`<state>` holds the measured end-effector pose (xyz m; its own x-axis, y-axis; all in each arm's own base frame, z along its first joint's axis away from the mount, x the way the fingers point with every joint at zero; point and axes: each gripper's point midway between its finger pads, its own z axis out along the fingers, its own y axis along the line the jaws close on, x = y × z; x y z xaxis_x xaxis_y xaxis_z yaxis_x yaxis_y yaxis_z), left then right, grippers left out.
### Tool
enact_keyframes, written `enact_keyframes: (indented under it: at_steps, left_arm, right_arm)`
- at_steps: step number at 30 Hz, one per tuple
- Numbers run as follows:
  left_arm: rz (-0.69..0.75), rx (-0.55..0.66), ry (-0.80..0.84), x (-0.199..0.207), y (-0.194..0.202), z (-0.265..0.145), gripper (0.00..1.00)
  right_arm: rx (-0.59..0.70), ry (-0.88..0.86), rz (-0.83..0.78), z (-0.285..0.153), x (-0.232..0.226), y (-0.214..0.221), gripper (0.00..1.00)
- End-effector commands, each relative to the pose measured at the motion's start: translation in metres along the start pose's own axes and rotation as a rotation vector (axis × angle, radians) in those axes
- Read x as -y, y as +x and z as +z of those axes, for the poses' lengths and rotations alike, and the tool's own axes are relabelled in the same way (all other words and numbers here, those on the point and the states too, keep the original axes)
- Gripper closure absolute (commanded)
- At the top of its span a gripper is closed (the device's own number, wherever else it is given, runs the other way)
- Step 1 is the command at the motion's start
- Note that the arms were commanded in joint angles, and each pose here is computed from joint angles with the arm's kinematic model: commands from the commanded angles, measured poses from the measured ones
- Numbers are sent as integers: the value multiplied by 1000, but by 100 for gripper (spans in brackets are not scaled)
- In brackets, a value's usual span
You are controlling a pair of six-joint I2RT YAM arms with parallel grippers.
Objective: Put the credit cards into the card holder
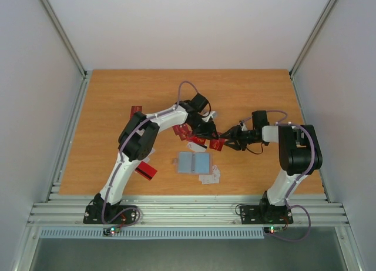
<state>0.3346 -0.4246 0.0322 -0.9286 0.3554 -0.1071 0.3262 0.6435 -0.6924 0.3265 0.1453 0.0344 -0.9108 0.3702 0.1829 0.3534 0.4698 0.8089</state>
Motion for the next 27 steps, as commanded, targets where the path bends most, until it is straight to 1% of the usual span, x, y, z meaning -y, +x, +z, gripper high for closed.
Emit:
enact_keyframes:
  at_steps: [1,5,11,19,27]
  left_arm:
    - [-6,-73,92,15,27,27,64]
    - [-6,-57,138,27,24,21,64]
    - [-8,-43,151,32,20,16,64]
    - [-20,-29,166,35,17,13,64]
    - [-41,-19,167,29,16,12,64]
  right_arm:
    - [-40,-192,-117,2,-48,4,57]
    - [-51,-243,-134,-2,-60,7,58]
    - [-67,-303,-159,-5,-70,13,59]
    - [-91,-321,-175,-4,-75,20,60]
    - [-108,-299,-145,7,-63,19,61]
